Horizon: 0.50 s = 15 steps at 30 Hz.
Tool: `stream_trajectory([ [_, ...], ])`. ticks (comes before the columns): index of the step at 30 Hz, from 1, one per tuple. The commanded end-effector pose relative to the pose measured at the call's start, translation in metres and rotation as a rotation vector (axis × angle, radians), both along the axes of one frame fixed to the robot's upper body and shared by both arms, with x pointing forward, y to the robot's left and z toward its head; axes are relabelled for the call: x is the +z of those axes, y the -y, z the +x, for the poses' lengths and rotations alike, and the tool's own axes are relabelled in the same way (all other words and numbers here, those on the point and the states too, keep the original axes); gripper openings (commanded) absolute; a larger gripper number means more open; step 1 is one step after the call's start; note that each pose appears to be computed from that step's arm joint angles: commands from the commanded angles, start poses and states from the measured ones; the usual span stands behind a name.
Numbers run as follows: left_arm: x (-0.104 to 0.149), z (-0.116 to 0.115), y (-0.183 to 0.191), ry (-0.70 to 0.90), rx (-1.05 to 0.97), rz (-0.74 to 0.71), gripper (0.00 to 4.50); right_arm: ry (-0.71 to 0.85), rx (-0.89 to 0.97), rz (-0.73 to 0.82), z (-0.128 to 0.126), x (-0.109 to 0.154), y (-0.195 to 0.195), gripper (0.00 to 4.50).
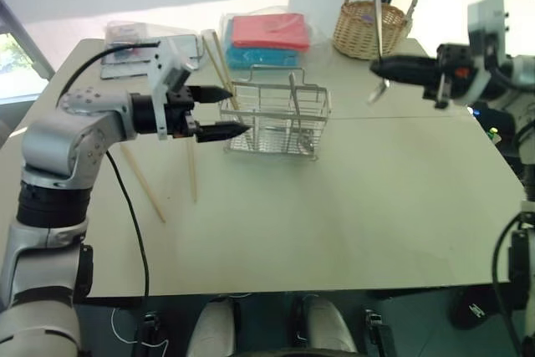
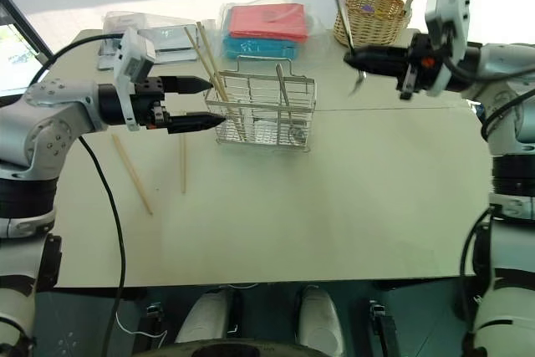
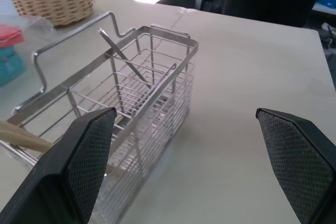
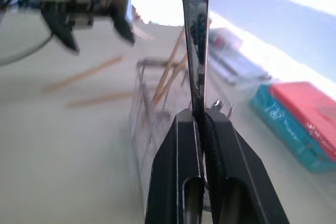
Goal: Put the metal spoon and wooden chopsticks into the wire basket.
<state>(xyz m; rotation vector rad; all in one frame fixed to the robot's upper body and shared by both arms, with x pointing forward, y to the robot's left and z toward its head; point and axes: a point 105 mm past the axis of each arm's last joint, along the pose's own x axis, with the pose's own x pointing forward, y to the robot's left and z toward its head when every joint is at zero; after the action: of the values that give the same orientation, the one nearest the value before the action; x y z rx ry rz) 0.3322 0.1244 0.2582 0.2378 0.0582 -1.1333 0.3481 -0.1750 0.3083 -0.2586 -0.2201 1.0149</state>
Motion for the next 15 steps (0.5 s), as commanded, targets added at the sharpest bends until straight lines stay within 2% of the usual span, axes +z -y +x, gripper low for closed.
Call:
stream_trajectory([
  [1, 0.022, 0.001, -0.001, 0.091, 0.007, -0.026, 4.50, 0.033, -0.122, 0.125, 0.011, 0.014, -0.024, 0.03],
  [5, 0.022, 0.003, 0.002, 0.098, 0.008, -0.032, 4.50, -0.004, -0.237, 0.209, 0.027, 0.002, -0.045, 0.03],
  [9, 0.026, 0.003, 0.003, 0.114, 0.012, -0.035, 4.50, -0.053, -0.292, 0.243, 0.040, -0.024, -0.062, 0.03],
  [15, 0.032, 0.006, -0.004, 0.127, 0.049, -0.045, 4.50, -0.103, -0.294, 0.227, 0.038, -0.044, -0.066, 0.03],
])
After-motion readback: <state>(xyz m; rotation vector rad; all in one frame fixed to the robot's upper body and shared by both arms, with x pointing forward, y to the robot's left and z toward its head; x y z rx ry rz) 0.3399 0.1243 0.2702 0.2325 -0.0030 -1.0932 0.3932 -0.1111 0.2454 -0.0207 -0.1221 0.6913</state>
